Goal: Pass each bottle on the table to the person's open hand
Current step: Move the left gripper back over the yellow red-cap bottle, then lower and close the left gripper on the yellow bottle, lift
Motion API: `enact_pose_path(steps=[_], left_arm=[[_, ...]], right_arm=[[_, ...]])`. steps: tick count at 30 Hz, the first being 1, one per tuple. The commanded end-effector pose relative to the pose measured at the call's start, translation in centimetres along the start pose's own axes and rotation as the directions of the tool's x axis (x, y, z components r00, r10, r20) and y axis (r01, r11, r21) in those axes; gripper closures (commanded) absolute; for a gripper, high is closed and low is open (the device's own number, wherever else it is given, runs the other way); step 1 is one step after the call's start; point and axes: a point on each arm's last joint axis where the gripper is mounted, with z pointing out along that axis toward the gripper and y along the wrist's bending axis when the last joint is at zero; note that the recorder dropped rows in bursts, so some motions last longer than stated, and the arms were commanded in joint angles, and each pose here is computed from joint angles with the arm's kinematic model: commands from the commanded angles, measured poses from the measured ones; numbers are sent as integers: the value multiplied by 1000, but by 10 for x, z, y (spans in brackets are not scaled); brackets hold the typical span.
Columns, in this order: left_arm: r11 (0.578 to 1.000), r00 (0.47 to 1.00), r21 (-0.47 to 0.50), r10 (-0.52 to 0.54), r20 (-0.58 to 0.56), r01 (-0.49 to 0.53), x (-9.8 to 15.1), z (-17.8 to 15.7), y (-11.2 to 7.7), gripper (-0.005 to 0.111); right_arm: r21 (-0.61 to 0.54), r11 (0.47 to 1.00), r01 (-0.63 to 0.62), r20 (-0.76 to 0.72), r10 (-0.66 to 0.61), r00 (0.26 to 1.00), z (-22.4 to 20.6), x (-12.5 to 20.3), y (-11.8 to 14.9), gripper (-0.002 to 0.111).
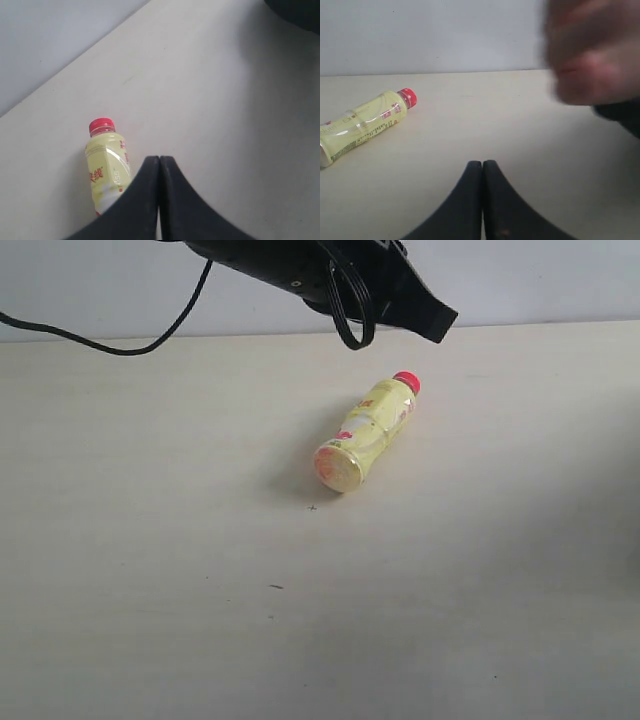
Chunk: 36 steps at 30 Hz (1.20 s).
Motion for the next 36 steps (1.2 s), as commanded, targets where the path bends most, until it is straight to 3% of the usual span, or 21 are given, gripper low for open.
enact_pose_path(steps=[1, 22, 27, 30, 33, 36], left_arm=[[1000, 1000, -3, -2, 5, 2, 2, 5, 1, 105], [1000, 1000, -14, -4, 12, 4, 1, 6, 5, 105], [999, 1000, -40, -14, 22, 14, -22, 11, 22, 105], [1000, 997, -29, -3, -79, 1, -32, 35, 26, 105], [1000, 981, -8, -3, -194, 1, -29, 60, 27, 95], [998, 963, -36, -58, -264, 50, -22, 88, 34, 62]], right_arm=[[1, 1000, -7, 10, 7, 1000, 0, 0, 0, 108], [3, 1000, -7, 1, 7, 1000, 0, 1, 0, 108], [3, 1000, -7, 1, 7, 1000, 0, 1, 0, 108], [3, 1000, -7, 1, 7, 1000, 0, 1, 0, 108], [3, 1000, -7, 1, 7, 1000, 0, 1, 0, 108], [3, 1000, -7, 1, 7, 1000, 0, 1, 0, 108]])
